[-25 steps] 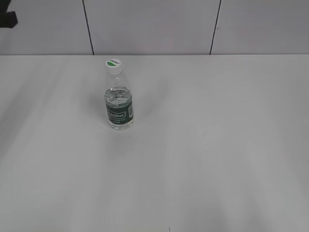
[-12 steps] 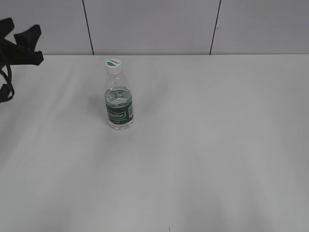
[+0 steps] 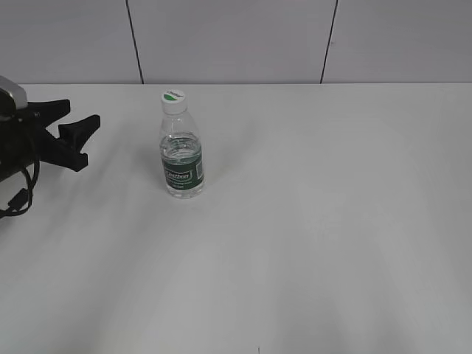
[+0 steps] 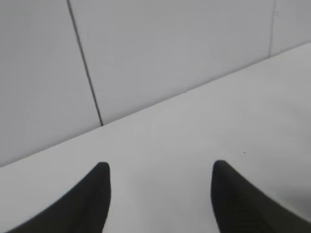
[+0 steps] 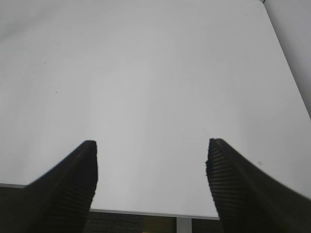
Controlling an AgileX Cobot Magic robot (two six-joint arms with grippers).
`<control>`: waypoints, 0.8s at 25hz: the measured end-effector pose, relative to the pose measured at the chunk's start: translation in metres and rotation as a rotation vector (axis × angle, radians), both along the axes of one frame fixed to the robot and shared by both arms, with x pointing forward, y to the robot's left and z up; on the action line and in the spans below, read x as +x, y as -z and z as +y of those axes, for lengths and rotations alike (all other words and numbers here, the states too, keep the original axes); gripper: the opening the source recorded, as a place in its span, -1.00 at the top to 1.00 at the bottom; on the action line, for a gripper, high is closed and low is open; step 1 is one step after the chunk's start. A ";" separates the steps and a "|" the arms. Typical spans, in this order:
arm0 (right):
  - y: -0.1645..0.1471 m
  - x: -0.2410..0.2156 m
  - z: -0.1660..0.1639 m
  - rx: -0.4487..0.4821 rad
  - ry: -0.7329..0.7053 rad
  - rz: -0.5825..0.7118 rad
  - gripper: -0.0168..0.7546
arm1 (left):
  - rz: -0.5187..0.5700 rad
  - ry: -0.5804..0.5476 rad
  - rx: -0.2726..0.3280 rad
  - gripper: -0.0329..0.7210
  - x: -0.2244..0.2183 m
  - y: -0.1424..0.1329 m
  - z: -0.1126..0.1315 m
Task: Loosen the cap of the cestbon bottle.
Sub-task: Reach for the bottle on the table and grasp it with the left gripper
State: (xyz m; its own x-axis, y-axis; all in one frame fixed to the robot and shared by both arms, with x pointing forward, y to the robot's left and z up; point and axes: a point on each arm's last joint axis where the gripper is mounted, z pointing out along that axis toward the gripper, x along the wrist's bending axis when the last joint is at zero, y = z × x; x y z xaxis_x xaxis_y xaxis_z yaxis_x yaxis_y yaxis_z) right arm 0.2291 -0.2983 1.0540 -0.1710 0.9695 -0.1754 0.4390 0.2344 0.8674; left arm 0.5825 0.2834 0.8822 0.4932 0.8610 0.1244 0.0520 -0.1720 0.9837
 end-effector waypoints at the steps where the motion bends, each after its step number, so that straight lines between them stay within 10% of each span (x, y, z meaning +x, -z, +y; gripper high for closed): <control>1: 0.000 0.000 0.000 0.000 0.000 0.000 -0.43 | 0.003 0.024 0.003 -0.18 -0.001 0.001 -0.002; 8: 0.000 0.000 0.000 0.000 0.000 0.000 -0.43 | 0.063 0.269 0.004 0.26 -0.015 0.005 -0.019; 20: 0.000 0.000 0.000 0.001 0.000 0.000 -0.43 | 0.083 0.534 0.063 0.28 -0.033 0.009 -0.060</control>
